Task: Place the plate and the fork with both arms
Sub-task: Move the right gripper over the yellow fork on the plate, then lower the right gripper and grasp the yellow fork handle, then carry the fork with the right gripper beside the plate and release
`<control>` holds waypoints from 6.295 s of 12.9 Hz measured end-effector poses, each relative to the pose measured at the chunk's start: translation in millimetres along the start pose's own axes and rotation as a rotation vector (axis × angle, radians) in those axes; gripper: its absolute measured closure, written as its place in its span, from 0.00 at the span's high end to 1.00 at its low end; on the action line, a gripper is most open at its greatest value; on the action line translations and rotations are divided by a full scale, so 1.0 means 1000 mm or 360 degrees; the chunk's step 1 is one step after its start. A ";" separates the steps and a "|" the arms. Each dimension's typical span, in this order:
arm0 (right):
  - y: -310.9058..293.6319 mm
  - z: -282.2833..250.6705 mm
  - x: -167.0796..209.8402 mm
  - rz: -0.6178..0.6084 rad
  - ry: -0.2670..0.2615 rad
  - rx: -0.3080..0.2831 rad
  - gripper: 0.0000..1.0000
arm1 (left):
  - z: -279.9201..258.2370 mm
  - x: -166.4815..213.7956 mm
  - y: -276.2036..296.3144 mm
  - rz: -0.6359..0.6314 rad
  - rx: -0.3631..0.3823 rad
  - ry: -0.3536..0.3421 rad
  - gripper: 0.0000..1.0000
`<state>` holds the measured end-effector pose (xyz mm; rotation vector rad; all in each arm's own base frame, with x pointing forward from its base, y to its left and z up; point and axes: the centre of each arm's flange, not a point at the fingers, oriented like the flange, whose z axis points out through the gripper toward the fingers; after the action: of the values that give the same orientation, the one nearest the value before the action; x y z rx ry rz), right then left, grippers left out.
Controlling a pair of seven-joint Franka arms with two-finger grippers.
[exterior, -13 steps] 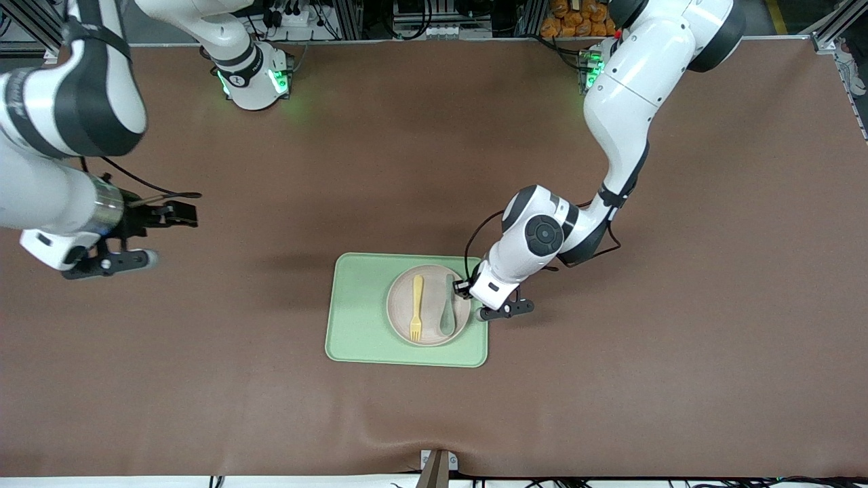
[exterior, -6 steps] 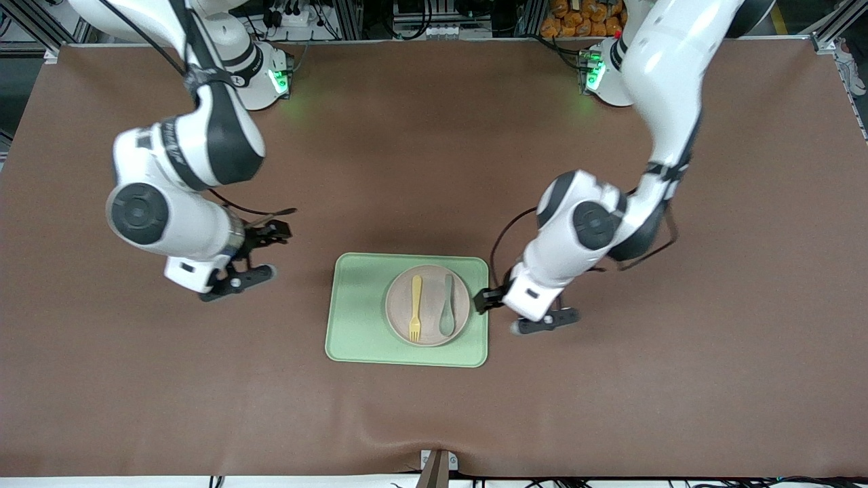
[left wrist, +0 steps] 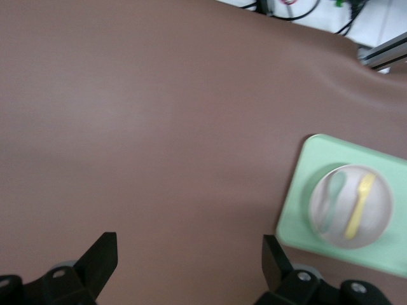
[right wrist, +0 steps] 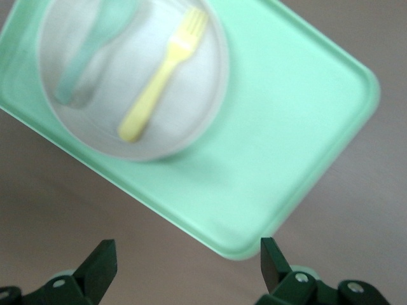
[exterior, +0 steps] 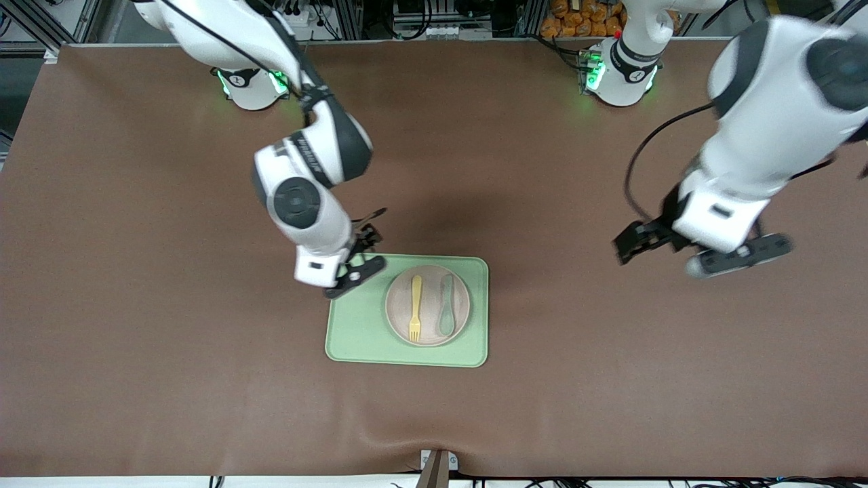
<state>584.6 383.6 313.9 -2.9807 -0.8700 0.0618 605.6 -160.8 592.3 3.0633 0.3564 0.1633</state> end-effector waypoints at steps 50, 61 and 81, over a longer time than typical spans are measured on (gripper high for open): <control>-0.041 0.121 0.075 0.0168 0.0334 -0.0041 0.17 | -0.081 -0.039 -0.095 0.0189 0.0121 -0.0138 1.00; -0.022 0.049 0.076 0.0328 0.0340 -0.0034 0.17 | -0.080 -0.040 -0.094 0.0193 0.0122 -0.0142 1.00; 0.118 0.125 0.014 0.0818 -0.0008 0.0115 0.11 | -0.079 -0.038 -0.097 0.0182 0.0123 -0.0142 1.00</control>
<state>653.2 294.9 183.2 -3.0470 -0.0796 0.1105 537.8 -72.0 660.8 3.1549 0.1866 0.0174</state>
